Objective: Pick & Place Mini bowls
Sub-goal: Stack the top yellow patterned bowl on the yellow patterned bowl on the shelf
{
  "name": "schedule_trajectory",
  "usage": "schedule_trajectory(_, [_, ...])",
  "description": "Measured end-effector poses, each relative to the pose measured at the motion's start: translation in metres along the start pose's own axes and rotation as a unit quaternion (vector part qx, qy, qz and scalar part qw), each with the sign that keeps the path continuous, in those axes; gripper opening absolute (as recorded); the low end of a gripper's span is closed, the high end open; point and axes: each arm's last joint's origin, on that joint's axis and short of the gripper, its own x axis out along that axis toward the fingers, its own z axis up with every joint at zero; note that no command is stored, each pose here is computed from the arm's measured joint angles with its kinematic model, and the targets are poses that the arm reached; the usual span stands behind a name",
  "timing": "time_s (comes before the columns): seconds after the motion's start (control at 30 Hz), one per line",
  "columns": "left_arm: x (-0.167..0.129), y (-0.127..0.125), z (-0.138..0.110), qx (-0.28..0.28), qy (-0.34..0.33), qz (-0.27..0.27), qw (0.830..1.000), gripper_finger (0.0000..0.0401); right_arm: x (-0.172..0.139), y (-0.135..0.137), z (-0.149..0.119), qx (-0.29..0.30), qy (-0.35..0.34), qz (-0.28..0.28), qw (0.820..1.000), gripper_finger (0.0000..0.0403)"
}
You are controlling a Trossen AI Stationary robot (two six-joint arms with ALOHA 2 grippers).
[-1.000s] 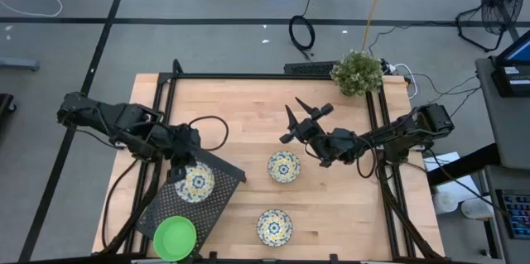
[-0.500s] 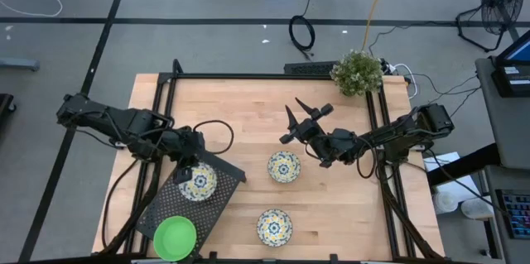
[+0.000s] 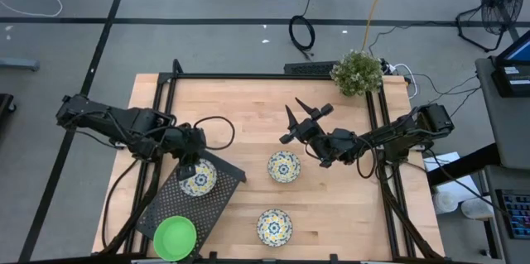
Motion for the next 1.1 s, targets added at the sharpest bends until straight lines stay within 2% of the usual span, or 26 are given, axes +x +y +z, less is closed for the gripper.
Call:
schedule_trajectory(0.3, [-0.013, -0.004, 0.005, 0.042, -0.024, -0.012, 0.999, 0.0167, 0.0, 0.001, -0.001, 0.011, 0.002, 0.002, 1.0, 0.016])
schedule_trajectory(0.5, [-0.035, -0.005, 0.012, 0.087, -0.086, 0.02, 0.992, 0.0172, -0.003, 0.002, 0.0, 0.017, 0.005, 0.002, 1.0, 0.016])
schedule_trajectory(0.6, [-0.05, -0.001, 0.011, 0.111, -0.155, 0.054, 0.98, 0.0172, -0.007, 0.003, 0.006, 0.018, 0.032, -0.022, 0.999, 0.0159])
schedule_trajectory(0.73, [-0.072, 0.006, 0.004, 0.125, -0.271, 0.086, 0.95, 0.0172, -0.015, 0.008, 0.022, -0.017, 0.08, -0.051, 0.995, 0.0156])
schedule_trajectory(0.8, [-0.079, 0.012, -0.003, 0.126, -0.32, 0.09, 0.935, 0.0173, -0.023, 0.014, 0.026, -0.019, 0.073, -0.027, 0.997, 0.0155])
schedule_trajectory(0.93, [-0.075, 0.024, -0.017, 0.128, -0.408, 0.084, 0.9, 0.0173, -0.033, 0.027, 0.032, 0.014, 0.017, 0.093, 0.995, 0.0155])
schedule_trajectory(1.03, [-0.058, 0.033, -0.025, 0.145, -0.454, 0.074, 0.876, 0.0173, -0.034, 0.036, 0.036, 0.029, 0.011, 0.19, 0.981, 0.0155])
schedule_trajectory(1.1, [-0.043, 0.039, -0.031, 0.155, -0.464, 0.067, 0.869, 0.0173, -0.031, 0.04, 0.038, 0.033, 0.046, 0.261, 0.964, 0.0155])
